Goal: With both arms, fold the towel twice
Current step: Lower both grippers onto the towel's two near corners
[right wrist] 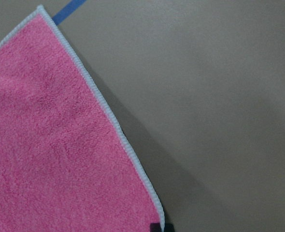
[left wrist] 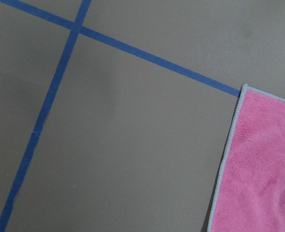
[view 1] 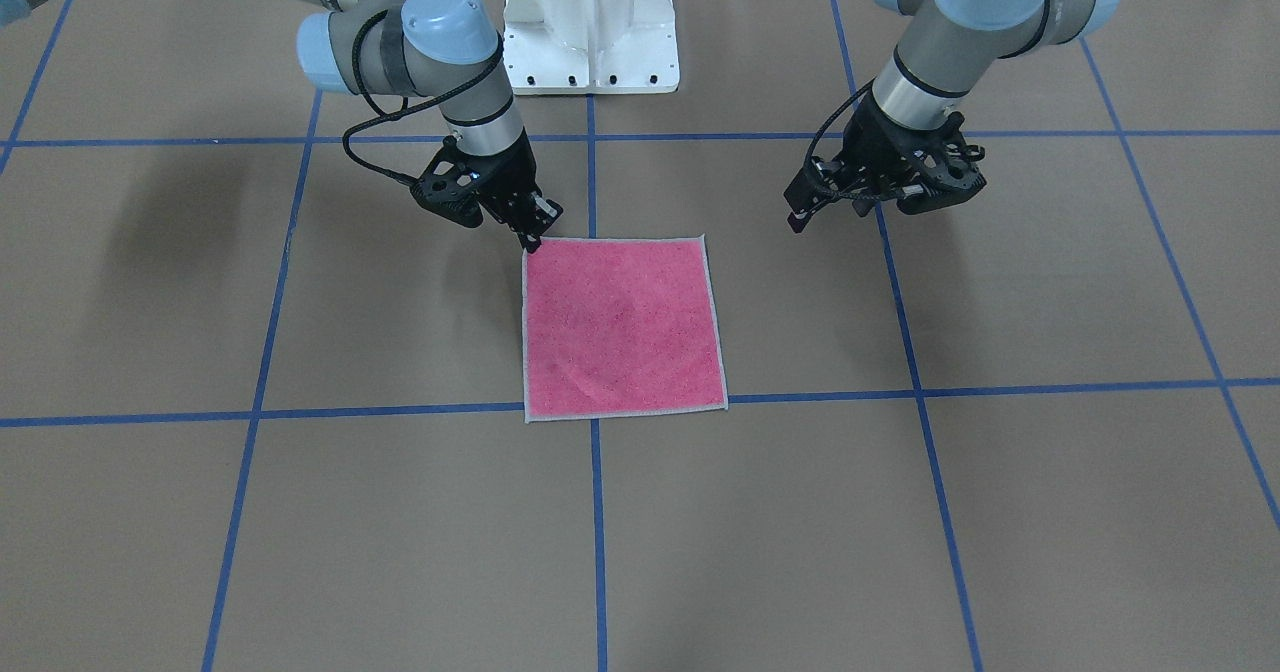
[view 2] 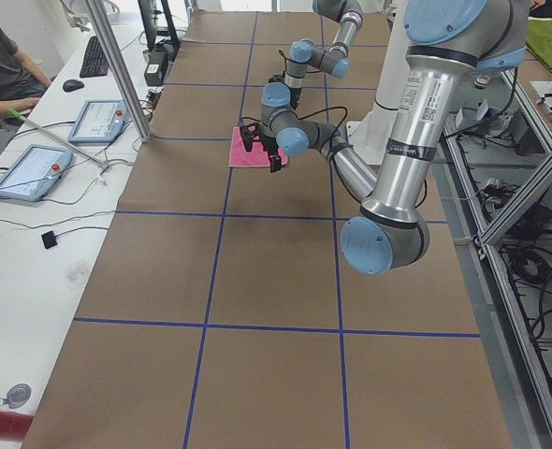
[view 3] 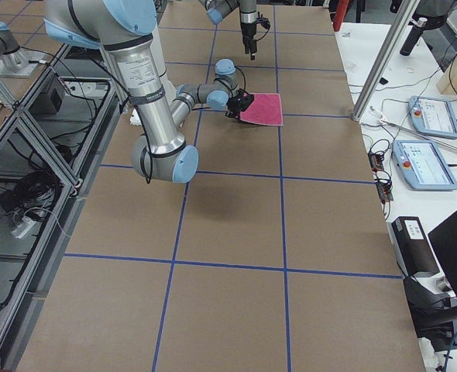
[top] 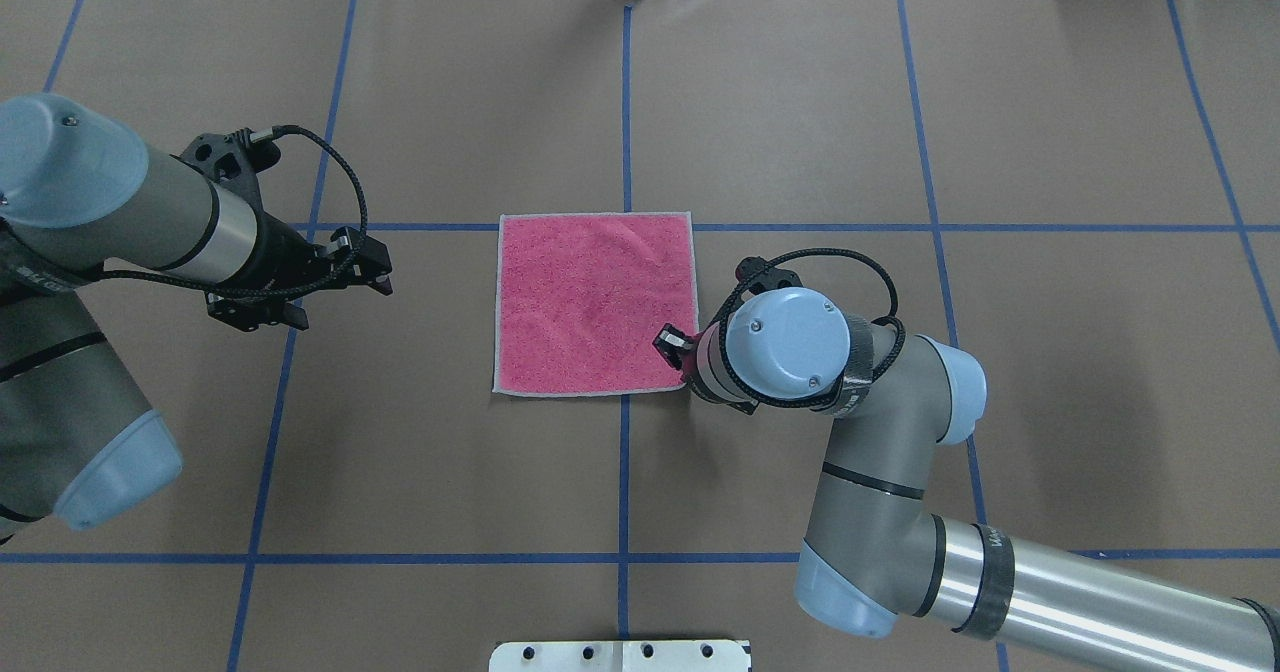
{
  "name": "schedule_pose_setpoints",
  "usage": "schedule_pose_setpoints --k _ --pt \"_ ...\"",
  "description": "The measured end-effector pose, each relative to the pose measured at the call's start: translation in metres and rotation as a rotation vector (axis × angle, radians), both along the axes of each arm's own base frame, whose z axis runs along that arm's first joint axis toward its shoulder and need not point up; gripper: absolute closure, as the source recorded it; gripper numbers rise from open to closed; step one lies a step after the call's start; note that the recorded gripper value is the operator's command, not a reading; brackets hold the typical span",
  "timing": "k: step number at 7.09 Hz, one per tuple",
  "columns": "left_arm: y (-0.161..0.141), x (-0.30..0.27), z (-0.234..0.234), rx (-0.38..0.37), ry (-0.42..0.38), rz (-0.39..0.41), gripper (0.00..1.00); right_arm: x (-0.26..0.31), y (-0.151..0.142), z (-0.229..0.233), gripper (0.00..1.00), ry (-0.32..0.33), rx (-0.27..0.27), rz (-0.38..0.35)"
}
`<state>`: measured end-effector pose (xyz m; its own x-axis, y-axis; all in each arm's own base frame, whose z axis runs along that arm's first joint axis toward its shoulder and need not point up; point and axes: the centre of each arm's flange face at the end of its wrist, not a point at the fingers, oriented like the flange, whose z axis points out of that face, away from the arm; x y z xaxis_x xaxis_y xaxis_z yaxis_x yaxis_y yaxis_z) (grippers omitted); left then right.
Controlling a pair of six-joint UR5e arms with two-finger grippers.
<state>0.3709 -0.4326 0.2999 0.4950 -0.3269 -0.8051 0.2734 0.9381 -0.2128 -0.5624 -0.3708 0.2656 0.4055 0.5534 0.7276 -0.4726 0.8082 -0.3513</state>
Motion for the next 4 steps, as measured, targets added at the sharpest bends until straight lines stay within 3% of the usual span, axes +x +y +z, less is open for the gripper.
schedule_pose_setpoints --k 4 --pt "0.002 0.028 -0.017 -0.03 0.018 -0.006 0.0 0.009 0.022 -0.006 1.0 -0.007 -0.058 0.02"
